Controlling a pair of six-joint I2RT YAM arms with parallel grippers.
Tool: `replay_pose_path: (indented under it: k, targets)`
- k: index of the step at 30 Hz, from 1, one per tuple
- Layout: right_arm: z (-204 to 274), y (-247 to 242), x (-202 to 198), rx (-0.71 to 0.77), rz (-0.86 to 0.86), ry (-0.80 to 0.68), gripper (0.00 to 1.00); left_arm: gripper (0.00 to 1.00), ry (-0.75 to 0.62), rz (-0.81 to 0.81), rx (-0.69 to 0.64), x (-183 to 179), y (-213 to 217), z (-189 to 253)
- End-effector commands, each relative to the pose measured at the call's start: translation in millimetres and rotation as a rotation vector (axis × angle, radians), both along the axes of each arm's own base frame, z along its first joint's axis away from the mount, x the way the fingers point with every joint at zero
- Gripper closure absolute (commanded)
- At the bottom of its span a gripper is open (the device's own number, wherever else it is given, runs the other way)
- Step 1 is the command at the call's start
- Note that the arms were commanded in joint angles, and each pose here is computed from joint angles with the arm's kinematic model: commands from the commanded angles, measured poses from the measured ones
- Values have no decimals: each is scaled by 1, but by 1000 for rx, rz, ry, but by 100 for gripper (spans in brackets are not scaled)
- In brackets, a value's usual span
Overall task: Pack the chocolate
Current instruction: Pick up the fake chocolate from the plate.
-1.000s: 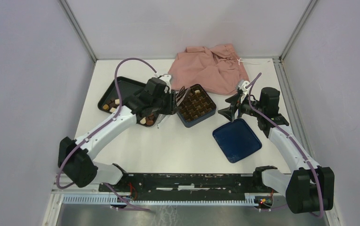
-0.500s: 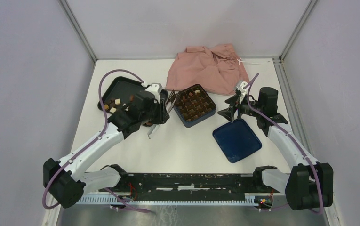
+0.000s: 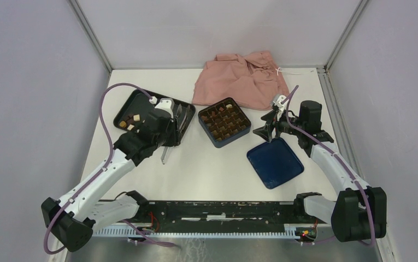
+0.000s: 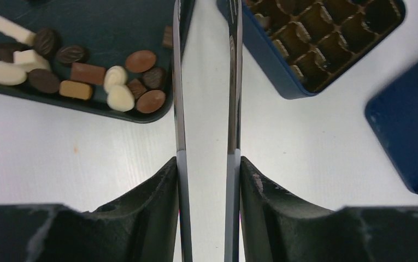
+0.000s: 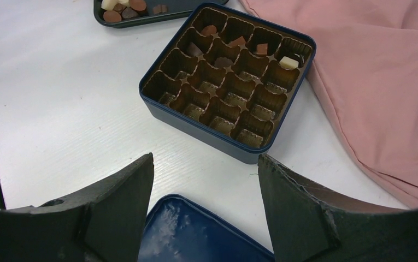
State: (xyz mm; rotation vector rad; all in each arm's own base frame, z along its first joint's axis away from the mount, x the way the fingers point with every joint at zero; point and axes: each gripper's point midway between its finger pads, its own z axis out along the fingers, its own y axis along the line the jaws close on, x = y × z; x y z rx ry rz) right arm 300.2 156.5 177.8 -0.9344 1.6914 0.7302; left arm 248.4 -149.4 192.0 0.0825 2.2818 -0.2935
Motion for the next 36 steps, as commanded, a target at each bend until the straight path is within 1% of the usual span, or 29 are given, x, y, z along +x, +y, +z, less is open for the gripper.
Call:
replay_pose_path:
  k: [1,4,8,11,18,25,31,36]
  targets:
    - [21,3,6,3,23,-69,24,53,-50,103,55,16,31,22]
    - [22,4,4,8,31,-69,24,53,-45,127,81,27,49,23]
    - [23,6,3,13,40,-67,25,53,-27,141,57,43,67,23]
    - [22,6,3,17,44,-62,24,53,0,162,63,56,81,17]
    - [18,6,4,13,42,-47,24,53,105,203,158,81,102,-10]
    - [10,7,6,8,47,-13,24,53,182,221,245,103,116,-26]
    - [6,7,7,7,48,1,24,53,209,251,327,113,131,-32]
    - [2,7,8,4,49,16,24,53,233,260,346,119,138,-38]
